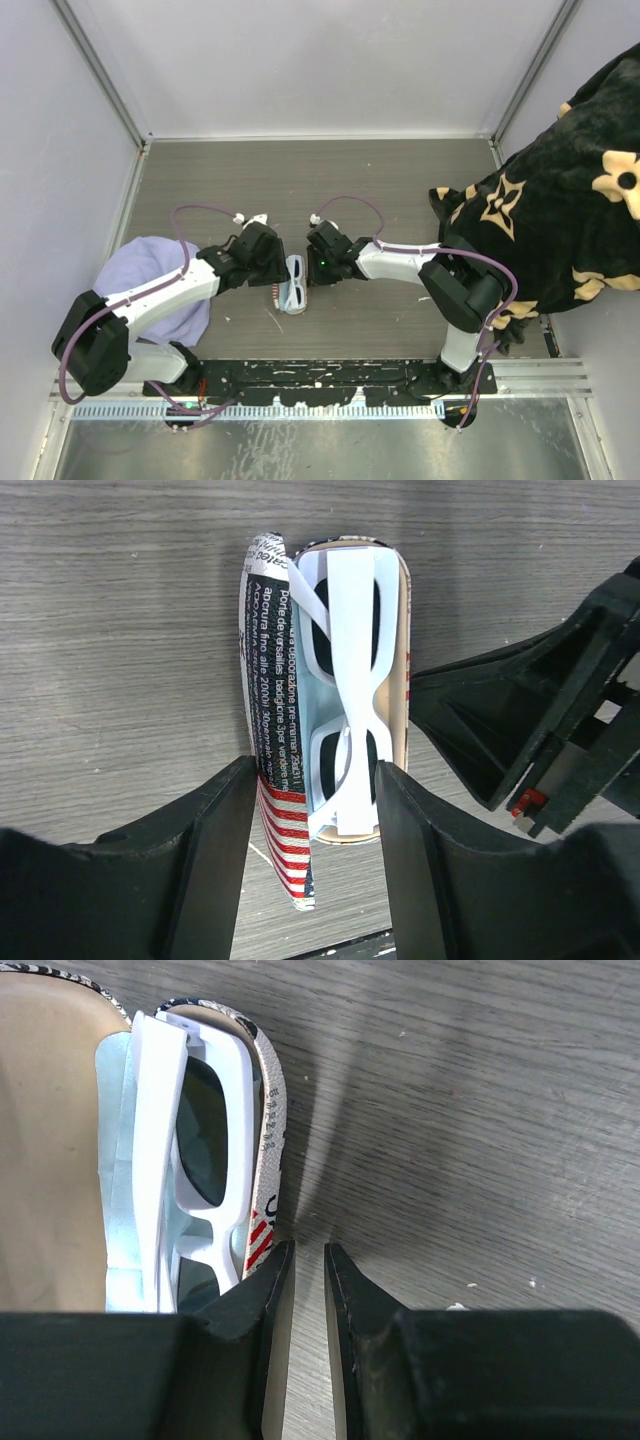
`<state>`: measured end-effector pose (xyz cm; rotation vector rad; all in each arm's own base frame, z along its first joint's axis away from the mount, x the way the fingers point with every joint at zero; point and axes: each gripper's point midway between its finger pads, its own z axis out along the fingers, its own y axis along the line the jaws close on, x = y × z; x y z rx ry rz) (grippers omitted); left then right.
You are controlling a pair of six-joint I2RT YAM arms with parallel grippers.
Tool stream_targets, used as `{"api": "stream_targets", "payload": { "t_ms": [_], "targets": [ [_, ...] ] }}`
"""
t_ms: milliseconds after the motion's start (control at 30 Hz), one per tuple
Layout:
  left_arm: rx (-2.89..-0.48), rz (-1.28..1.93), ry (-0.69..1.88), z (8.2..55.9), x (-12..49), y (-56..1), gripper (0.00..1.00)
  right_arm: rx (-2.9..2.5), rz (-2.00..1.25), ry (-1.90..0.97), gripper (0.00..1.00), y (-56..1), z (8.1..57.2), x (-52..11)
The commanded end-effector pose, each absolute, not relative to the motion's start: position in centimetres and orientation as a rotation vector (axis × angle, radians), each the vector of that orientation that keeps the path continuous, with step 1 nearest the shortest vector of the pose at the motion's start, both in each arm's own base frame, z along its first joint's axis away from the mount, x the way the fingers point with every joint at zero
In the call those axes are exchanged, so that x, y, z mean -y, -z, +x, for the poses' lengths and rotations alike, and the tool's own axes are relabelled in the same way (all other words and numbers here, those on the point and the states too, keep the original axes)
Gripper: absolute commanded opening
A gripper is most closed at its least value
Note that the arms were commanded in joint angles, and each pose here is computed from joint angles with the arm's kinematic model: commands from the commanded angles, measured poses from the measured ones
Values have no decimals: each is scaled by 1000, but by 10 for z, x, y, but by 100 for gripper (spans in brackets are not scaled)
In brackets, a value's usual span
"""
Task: Organize the sunglasses
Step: Adjust the sunglasses in the sunglasses case.
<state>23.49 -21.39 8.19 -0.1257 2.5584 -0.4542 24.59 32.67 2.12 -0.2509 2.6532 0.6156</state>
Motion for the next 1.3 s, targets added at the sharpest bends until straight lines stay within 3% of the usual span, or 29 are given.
{"api": "stream_targets", "payload": {
  "t_ms": [0,333,667,1267],
  "targets": [
    [-2495,-106,518,244,226,-109,53,-2591,-254,-617,24,-35,259,-334],
    [-2469,-110,531,245,224,-118,53,-2527,-227,-490,26,-52,270,-314],
    [-2473,-109,533,245,225,-116,52,-2454,-272,-680,36,-85,261,-330],
    [-2474,-110,536,244,225,-115,50,-2571,-350,-627,33,-51,248,-351]
  ]
}}
